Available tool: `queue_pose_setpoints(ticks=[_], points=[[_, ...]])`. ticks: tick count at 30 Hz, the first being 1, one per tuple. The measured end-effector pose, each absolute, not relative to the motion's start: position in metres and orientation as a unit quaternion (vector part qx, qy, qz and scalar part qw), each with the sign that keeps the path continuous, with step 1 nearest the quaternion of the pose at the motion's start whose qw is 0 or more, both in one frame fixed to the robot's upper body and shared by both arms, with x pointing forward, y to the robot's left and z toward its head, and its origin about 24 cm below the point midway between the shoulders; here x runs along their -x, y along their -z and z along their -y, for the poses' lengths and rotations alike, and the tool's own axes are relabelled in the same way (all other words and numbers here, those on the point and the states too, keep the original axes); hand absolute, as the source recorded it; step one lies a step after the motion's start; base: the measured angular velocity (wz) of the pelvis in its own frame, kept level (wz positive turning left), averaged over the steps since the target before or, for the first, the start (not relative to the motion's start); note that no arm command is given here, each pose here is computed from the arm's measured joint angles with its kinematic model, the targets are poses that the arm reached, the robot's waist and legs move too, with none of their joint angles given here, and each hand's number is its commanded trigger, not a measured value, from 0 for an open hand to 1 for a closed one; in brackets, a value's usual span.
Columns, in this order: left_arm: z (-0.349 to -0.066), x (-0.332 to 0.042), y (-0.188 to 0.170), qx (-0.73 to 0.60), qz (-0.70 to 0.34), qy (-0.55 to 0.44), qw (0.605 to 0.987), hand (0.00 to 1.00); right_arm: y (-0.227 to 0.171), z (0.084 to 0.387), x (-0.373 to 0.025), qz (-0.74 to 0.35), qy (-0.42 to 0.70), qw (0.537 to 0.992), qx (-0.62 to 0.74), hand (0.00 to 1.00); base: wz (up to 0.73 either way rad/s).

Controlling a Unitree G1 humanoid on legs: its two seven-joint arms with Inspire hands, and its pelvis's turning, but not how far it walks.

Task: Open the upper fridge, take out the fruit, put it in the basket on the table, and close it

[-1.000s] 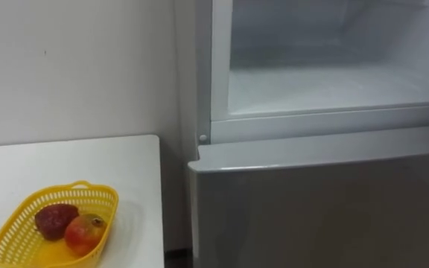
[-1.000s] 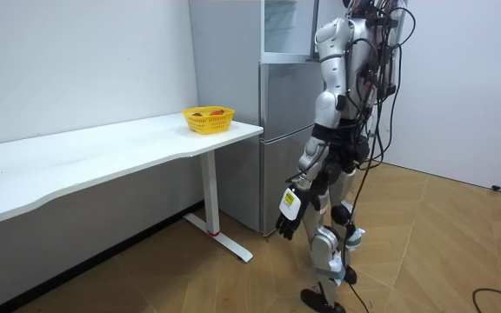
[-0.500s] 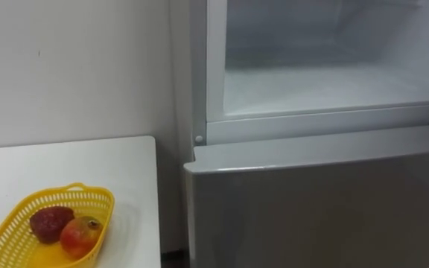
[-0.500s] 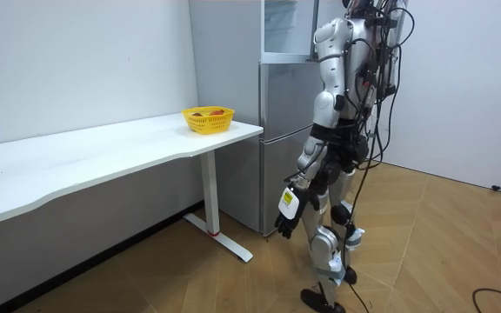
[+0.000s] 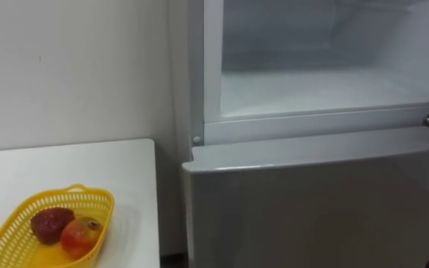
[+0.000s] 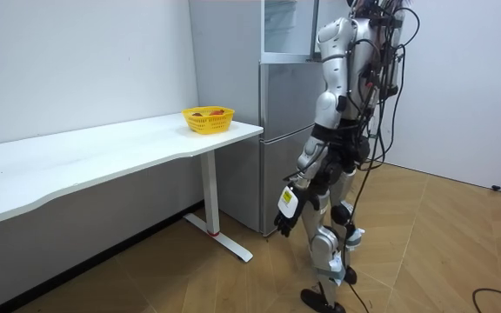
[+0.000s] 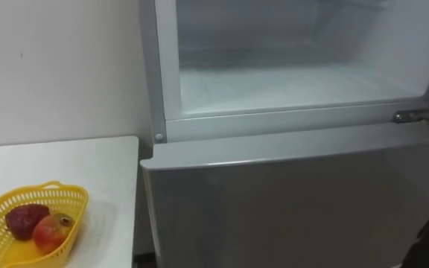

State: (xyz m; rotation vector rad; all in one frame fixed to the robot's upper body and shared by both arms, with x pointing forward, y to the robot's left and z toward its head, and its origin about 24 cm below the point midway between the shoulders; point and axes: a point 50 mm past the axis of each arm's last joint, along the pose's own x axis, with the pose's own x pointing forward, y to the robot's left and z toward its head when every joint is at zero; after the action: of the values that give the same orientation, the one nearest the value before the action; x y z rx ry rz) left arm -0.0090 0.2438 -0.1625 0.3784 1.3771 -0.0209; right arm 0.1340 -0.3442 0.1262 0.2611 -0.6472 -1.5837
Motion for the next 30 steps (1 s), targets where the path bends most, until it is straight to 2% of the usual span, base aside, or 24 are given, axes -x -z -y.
queue_pose_setpoints(ticks=[4,15,24,30], points=[[-0.244,0.006,0.163,-0.172,-0.631,0.011,0.756,0.0,-0.139,0.338,-0.141,0.322,0.674,0.662,-0.064,0.0,-0.02],[-0.248,0.005,0.164,-0.157,-0.642,0.005,0.75,0.0,-0.145,0.327,-0.153,0.32,0.655,0.683,-0.038,0.0,-0.01],[-0.247,0.008,0.164,-0.146,-0.647,0.017,0.748,0.0,-0.15,0.314,-0.162,0.336,0.608,0.719,0.025,0.0,0.0],[-0.249,0.009,0.164,-0.149,-0.649,0.018,0.746,0.0,-0.175,0.309,-0.171,0.382,0.541,0.745,0.077,0.0,0.02]])
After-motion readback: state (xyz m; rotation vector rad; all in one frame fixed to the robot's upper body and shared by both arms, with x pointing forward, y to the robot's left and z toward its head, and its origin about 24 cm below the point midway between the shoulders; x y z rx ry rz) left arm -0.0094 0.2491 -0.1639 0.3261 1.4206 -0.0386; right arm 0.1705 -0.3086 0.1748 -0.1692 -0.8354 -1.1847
